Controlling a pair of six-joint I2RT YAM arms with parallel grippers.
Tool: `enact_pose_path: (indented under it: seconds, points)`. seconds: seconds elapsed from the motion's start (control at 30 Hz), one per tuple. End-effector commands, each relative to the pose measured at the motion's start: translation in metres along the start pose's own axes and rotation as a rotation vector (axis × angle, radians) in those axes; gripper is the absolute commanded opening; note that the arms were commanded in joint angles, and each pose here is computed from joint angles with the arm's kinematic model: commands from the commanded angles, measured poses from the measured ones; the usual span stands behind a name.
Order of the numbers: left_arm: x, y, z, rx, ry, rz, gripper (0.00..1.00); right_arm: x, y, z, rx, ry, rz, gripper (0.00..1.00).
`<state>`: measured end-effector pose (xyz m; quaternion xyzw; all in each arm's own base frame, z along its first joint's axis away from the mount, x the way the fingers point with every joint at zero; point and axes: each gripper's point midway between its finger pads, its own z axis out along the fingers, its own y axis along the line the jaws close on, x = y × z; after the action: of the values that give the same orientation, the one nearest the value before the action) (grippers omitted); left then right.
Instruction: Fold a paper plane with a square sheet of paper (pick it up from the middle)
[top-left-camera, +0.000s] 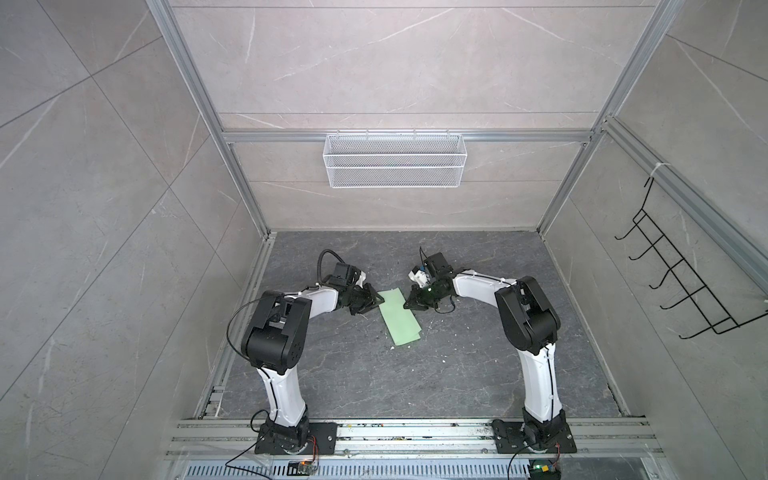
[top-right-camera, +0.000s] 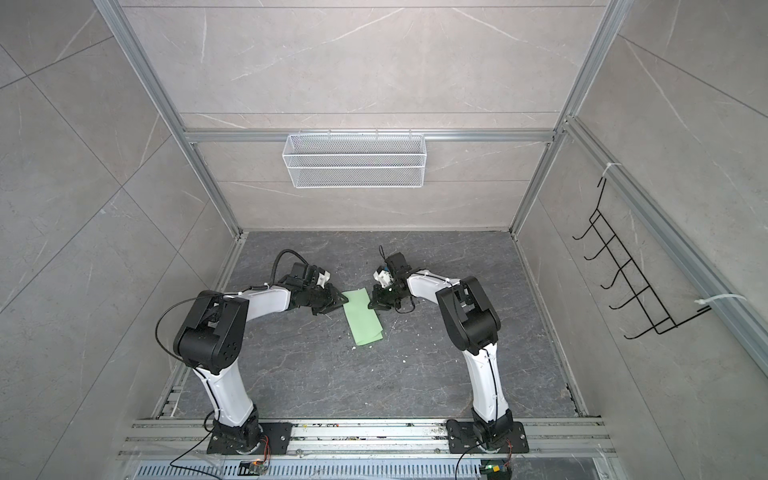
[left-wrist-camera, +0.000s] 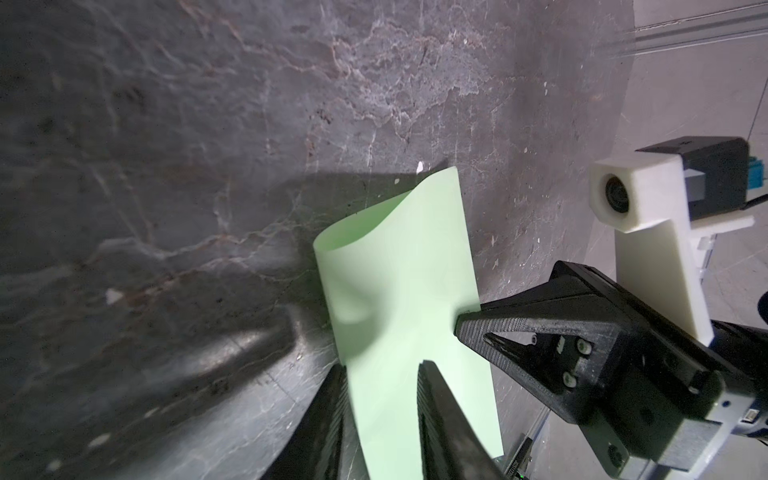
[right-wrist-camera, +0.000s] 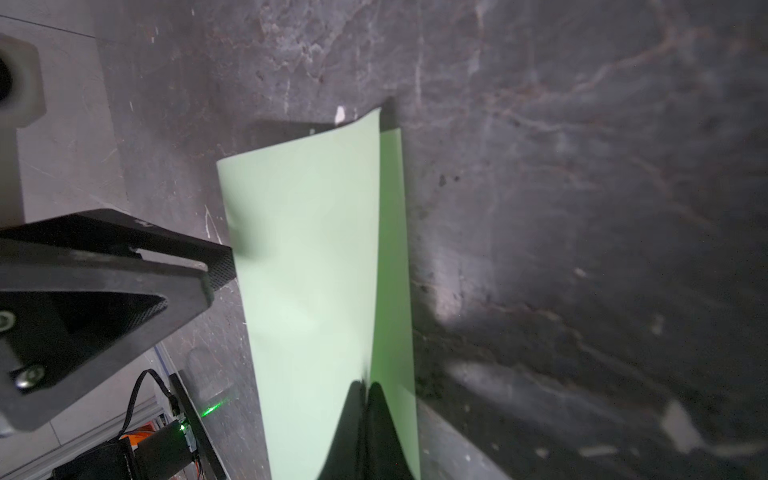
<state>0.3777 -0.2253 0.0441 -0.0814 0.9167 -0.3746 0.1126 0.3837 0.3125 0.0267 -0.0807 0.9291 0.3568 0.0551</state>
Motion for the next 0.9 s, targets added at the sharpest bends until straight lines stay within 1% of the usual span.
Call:
enact_pose_path:
  seconds: [0.0, 0.33, 0.47, 0.67, 0.87]
  points:
    - [0.002, 0.000, 0.002, -0.024, 0.023, 0.020, 0.33, 0.002, -0.015, 0.004, 0.061, 0.021, 0.032, 0.04]
    - [0.006, -0.003, 0.011, -0.036, 0.058, 0.034, 0.34, 0.008, -0.024, 0.007, 0.098, 0.032, 0.060, 0.05]
    - [0.006, -0.002, 0.015, -0.060, 0.072, 0.034, 0.34, 0.010, -0.027, 0.006, 0.112, 0.032, 0.060, 0.05]
    - [0.011, 0.009, 0.022, -0.148, 0.120, 0.034, 0.25, 0.012, -0.028, 0.007, 0.109, 0.033, 0.056, 0.09]
    - [0.023, 0.021, 0.026, -0.245, 0.185, 0.058, 0.20, 0.012, -0.029, 0.009, 0.109, 0.035, 0.058, 0.14]
